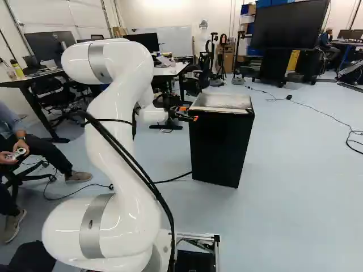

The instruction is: Open the fridge door

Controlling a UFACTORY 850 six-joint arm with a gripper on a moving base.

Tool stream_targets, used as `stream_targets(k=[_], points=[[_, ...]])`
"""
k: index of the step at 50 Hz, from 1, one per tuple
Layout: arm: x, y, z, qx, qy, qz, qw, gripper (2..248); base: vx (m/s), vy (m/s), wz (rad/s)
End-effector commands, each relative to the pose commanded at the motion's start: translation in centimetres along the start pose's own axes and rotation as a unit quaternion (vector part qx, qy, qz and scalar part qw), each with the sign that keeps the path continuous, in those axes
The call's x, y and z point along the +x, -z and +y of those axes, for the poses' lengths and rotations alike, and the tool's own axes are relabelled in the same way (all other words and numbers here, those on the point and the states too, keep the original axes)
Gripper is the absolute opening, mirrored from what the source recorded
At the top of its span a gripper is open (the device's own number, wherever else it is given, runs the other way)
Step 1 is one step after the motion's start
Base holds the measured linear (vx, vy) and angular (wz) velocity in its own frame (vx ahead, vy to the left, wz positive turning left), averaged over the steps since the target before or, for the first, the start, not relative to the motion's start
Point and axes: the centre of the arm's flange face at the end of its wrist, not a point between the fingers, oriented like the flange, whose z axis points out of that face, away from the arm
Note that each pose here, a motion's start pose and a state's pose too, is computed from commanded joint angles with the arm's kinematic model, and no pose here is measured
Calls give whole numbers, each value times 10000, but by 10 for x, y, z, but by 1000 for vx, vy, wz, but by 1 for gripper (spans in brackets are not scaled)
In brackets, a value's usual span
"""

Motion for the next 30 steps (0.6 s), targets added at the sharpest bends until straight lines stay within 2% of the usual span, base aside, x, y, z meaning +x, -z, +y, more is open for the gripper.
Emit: stream_targets(k=[30], points=[[6,-11,13,-136,-28,13,9999,247,0,0,0]])
